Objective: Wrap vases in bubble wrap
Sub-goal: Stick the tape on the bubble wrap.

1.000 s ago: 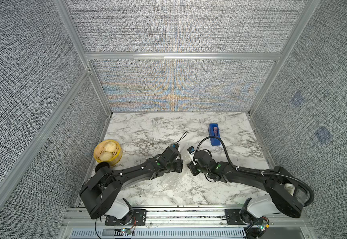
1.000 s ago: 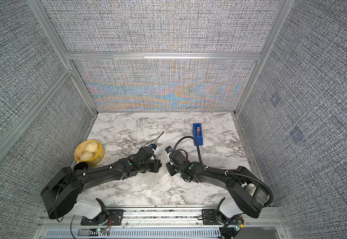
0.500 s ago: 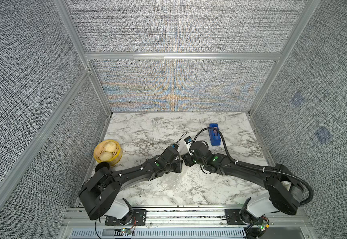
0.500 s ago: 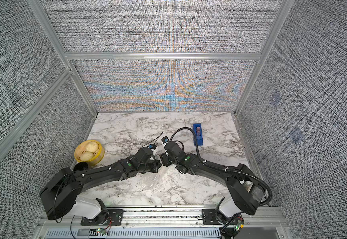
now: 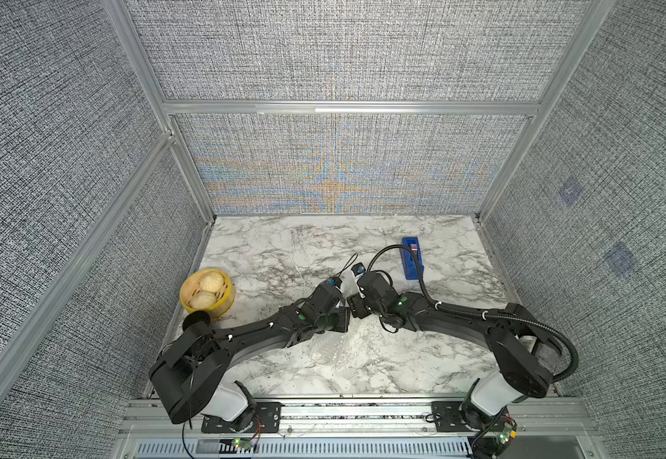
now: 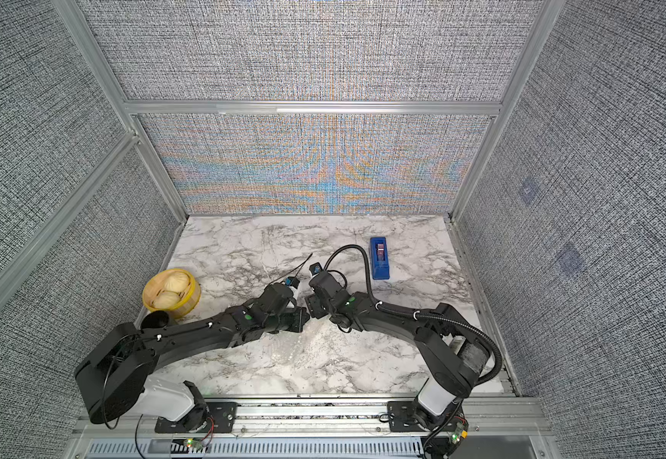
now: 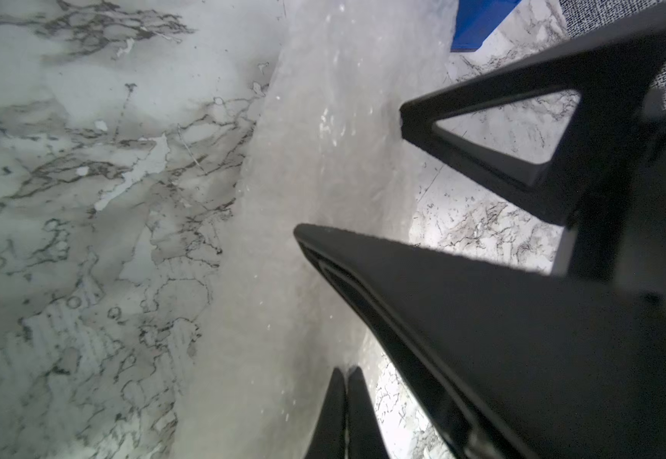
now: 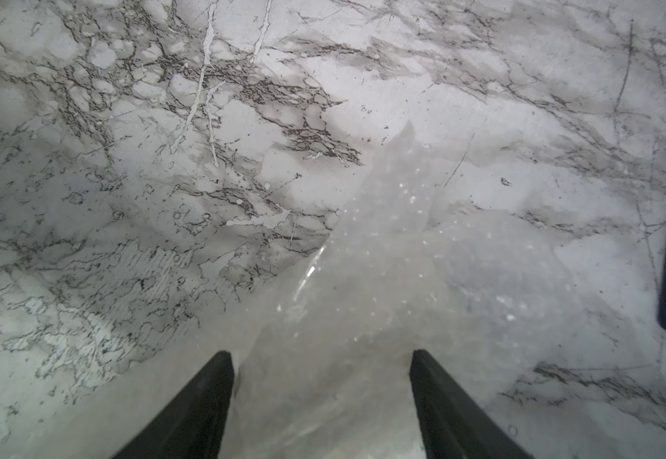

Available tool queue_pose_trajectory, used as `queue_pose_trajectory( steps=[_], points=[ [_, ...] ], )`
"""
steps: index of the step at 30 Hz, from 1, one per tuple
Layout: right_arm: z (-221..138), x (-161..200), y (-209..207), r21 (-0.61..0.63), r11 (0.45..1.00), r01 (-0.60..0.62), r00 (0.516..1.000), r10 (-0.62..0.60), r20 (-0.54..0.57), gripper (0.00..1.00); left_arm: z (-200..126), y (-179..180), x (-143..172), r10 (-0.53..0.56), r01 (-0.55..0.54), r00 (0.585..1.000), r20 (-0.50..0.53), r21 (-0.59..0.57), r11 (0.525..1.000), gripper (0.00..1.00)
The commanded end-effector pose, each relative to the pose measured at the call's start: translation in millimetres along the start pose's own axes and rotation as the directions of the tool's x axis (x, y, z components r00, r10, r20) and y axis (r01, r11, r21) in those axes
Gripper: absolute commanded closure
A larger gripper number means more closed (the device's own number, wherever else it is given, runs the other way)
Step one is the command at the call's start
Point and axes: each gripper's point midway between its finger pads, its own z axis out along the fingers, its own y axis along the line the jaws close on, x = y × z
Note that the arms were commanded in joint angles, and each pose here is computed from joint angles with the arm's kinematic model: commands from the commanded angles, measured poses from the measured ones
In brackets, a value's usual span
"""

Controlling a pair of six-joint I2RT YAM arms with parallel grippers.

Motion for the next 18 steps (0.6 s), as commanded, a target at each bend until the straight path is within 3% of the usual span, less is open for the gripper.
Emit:
queue_pose_trajectory(
  steps=[1, 11, 18],
  points=[
    [-1.5, -4.3, -1.0, 0.005, 0.999, -0.031, 0.999, 0.031, 0.011, 0.24, 0.4, -4.2, -0.3, -0.004, 0.004, 1.0, -0.001, 0.021, 1.0, 1.0],
    [18.0, 18.7, -12.7, 0.106, 0.994, 0.039, 0.997, -0.032, -0.067, 0.23, 1.3, -2.2, 1.2, -0.009, 0.009, 1.0, 0.0, 0.013, 1.0, 1.0],
    [-29.0, -17.3, -9.6, 0.028, 1.0, 0.014, 0.999, -0.016, 0.041, 0.23, -3.0, 0.3, -0.7, -0.013, 0.013, 1.0, 0.011, -0.004, 1.0, 1.0]
  ],
)
